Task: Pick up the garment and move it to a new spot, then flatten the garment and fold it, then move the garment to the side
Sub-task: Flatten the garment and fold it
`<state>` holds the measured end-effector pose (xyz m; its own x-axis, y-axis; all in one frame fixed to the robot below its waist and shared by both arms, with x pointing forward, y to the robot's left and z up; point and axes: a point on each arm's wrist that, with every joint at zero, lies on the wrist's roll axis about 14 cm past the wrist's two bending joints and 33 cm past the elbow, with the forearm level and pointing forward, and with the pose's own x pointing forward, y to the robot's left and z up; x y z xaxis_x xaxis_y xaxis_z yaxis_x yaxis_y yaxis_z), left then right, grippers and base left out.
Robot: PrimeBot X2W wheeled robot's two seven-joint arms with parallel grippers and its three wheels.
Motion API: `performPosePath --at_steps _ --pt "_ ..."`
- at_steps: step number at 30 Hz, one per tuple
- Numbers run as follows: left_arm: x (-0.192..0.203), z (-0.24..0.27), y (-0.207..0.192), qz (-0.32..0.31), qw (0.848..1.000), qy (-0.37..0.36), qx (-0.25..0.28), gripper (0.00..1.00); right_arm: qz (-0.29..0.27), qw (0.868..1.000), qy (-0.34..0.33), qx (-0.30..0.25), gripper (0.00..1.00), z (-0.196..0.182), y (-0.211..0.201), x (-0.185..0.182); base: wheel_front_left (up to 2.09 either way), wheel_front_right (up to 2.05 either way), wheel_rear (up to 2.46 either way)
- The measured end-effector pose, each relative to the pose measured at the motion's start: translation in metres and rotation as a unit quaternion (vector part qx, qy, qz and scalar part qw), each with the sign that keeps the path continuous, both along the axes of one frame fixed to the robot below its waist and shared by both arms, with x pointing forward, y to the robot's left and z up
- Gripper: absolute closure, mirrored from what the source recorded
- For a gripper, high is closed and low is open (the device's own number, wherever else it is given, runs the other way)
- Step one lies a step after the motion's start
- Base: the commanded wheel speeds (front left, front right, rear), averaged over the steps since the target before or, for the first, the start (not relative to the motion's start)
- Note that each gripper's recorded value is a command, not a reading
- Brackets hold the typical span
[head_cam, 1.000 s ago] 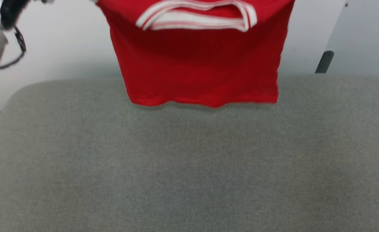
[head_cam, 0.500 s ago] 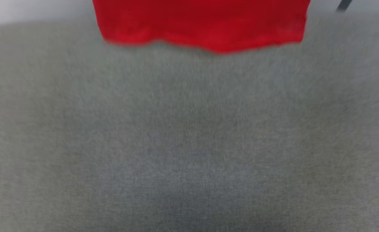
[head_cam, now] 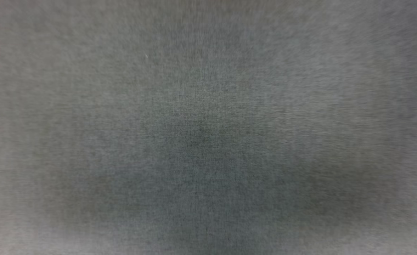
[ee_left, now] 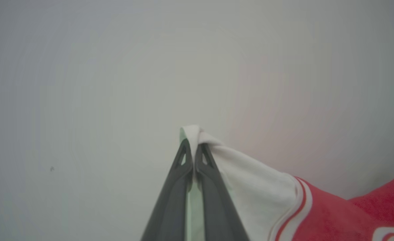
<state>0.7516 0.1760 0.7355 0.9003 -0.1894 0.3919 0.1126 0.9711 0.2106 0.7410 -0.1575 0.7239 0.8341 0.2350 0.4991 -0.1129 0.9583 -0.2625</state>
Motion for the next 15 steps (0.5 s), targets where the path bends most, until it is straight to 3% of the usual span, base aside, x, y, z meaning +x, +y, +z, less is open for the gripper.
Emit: performPosePath --at_steps 8,11,15 --pt "0.027 -0.141 0.012 0.007 0.994 0.11 -0.007 1.0 0.017 0.987 0.155 0.033 1.0 -0.166 0.02 0.036 0.0 0.0 0.0" --pt "0.02 -0.17 0.02 0.014 0.99 0.142 -0.015 1.0 0.022 0.98 0.191 0.055 1.0 -0.194 0.025 0.035 0.0 0.0 0.0" --pt "0.005 -0.198 0.027 0.018 0.982 0.186 -0.023 1.0 0.026 0.972 0.219 0.081 1.0 -0.203 0.026 0.029 0.0 0.0 0.0"
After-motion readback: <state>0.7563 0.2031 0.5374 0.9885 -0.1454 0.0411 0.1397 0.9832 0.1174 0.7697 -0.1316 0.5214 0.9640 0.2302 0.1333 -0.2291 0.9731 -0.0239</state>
